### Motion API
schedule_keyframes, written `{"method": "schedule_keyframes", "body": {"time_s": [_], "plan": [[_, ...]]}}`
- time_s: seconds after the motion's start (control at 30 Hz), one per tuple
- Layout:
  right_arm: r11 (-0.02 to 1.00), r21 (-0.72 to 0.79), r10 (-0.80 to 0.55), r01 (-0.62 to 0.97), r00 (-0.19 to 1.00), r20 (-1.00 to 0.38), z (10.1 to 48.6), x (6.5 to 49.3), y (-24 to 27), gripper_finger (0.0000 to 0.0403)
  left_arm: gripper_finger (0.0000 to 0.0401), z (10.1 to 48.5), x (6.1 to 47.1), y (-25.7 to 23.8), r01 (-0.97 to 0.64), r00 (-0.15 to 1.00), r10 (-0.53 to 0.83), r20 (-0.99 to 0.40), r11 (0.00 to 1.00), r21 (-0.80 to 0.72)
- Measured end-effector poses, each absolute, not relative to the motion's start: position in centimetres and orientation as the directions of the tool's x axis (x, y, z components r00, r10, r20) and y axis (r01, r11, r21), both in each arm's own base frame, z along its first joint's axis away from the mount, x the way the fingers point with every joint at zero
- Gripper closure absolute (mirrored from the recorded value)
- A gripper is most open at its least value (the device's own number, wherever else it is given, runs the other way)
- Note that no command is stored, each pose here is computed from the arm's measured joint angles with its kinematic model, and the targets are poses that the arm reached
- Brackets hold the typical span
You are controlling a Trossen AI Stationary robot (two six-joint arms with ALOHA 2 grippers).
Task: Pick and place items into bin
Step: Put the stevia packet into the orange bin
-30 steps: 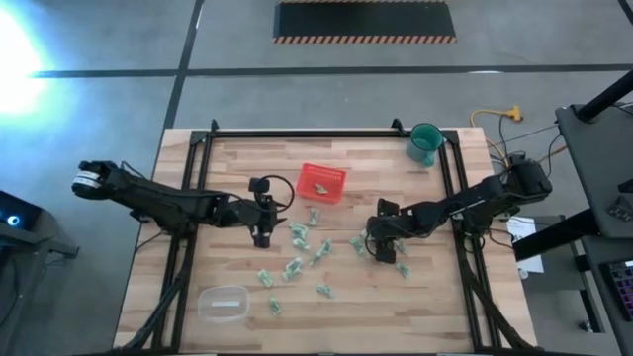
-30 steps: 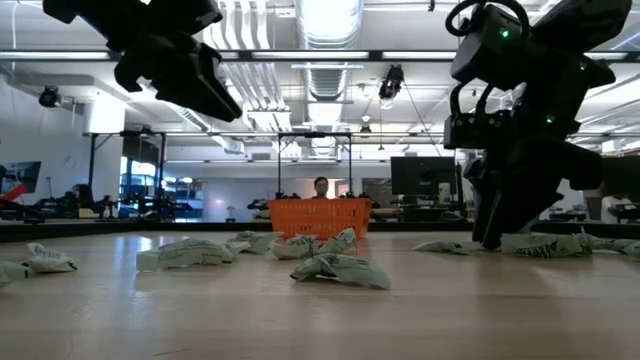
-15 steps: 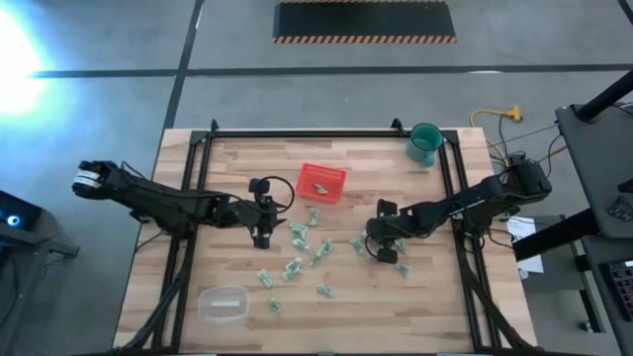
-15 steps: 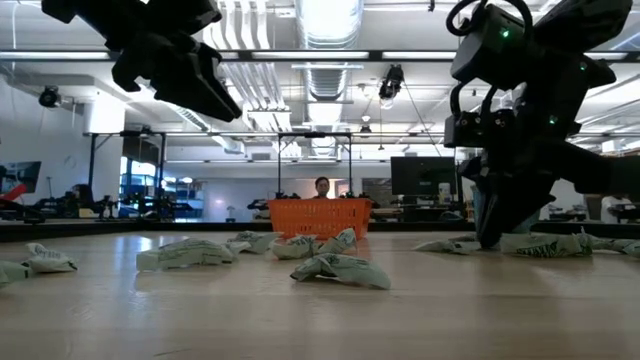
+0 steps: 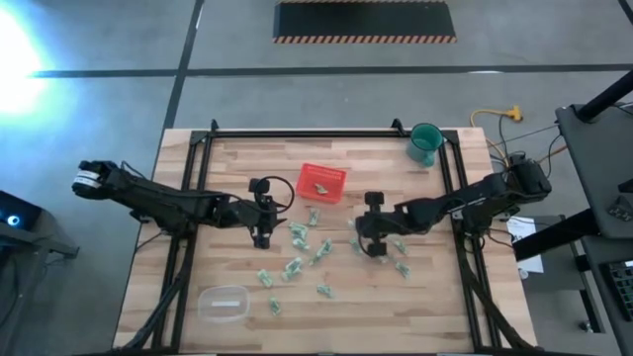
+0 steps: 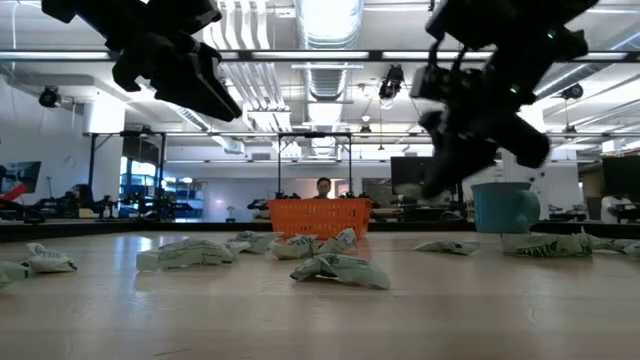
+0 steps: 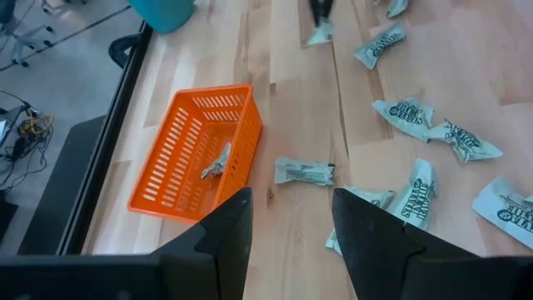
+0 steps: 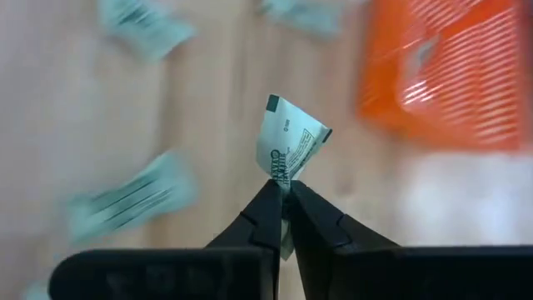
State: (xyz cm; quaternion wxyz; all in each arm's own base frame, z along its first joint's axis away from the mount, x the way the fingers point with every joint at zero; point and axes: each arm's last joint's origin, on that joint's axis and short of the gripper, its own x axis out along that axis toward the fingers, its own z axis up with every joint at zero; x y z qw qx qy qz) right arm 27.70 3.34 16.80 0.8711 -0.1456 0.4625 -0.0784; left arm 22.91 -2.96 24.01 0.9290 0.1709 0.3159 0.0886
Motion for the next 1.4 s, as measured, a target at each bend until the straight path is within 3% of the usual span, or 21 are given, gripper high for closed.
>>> {"method": "schedule_keyframes", "body": {"time_s": [0.13, 0.33, 0.57, 1.0, 1.4], "plan": [[0.89, -0.452, -0.392, 0.061, 0.607, -0.691, 18.8, 29.2, 2.2, 0.039, 0.0251, 24.0, 22.9, -2.9, -0.058, 0.784, 0.273, -0.557, 0.926, 0.373], [0.872, -0.471, -0.417, 0.133, 0.706, -0.573, 21.4, 31.4, -1.5, 0.039, 0.0251, 24.0, 22.9, -2.9, -0.073, 0.784, 0.274, -0.557, 0.932, 0.355], [0.925, -0.35, -0.343, 0.147, 0.719, -0.605, 21.1, 32.7, -6.5, 0.039, 0.0251, 23.9, 22.9, -2.9, -0.072, 0.783, 0.274, -0.559, 0.932, 0.355], [0.932, -0.324, -0.345, 0.16, 0.664, -0.664, 17.9, 36.7, -10.0, 0.0386, 0.0251, 23.8, 22.9, -3.0, -0.083, 0.782, 0.274, -0.56, 0.936, 0.341], [0.936, -0.317, -0.335, 0.153, 0.668, -0.664, 18.7, 36.0, -9.9, 0.0263, 0.0251, 22.8, 23.4, -3.1, -0.071, 0.755, 0.278, -0.594, 0.935, 0.347]]}}
